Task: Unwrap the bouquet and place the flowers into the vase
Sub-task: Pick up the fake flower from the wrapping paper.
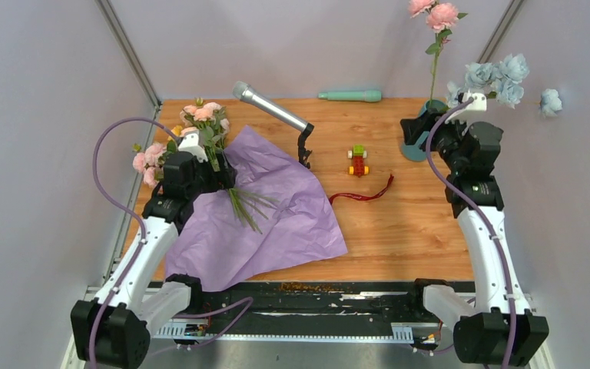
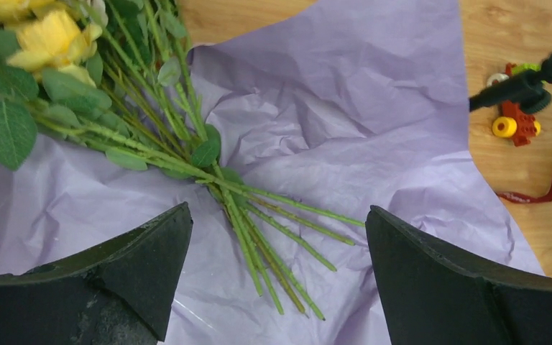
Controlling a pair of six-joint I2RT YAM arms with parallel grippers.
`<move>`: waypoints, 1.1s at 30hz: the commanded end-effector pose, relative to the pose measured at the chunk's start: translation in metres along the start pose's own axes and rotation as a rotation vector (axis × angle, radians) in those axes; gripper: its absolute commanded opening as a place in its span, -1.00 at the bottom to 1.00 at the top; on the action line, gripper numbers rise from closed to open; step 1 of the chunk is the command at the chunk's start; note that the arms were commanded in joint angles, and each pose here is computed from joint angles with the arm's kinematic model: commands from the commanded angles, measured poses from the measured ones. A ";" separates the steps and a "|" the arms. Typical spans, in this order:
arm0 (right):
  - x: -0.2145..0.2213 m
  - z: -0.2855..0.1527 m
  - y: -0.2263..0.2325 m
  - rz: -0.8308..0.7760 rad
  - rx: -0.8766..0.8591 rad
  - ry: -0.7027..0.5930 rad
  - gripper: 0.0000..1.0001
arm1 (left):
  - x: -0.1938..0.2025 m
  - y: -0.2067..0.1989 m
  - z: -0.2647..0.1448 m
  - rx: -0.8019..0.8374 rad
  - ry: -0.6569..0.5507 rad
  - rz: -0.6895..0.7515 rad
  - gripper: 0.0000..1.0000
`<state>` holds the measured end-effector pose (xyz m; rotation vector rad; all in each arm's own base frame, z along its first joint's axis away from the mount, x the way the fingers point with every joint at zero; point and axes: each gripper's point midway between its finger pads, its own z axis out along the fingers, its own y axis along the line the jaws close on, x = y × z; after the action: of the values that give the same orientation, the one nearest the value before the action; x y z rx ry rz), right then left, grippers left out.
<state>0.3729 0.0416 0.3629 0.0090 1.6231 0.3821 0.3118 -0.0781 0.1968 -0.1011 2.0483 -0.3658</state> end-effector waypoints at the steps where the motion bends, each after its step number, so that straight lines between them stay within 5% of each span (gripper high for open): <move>1: 0.030 -0.024 0.014 0.086 -0.048 0.052 0.38 | -0.001 0.013 0.022 -0.060 -0.045 -0.193 0.92; 7: 0.047 -0.044 0.028 0.107 -0.104 0.088 0.37 | 0.022 0.046 0.048 -0.179 -0.117 -0.465 0.48; 13: 0.050 -0.052 0.035 0.072 -0.121 0.108 0.37 | 0.030 0.069 0.053 -0.274 -0.207 -0.579 0.13; 33: 0.056 -0.052 0.035 0.076 -0.116 0.140 0.37 | 0.047 0.093 0.088 -0.278 -0.154 -0.724 -0.25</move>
<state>0.3101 0.0738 0.3079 -0.0194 1.7695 0.5525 0.3597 -0.0182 0.0795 -1.0130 1.8959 -0.4336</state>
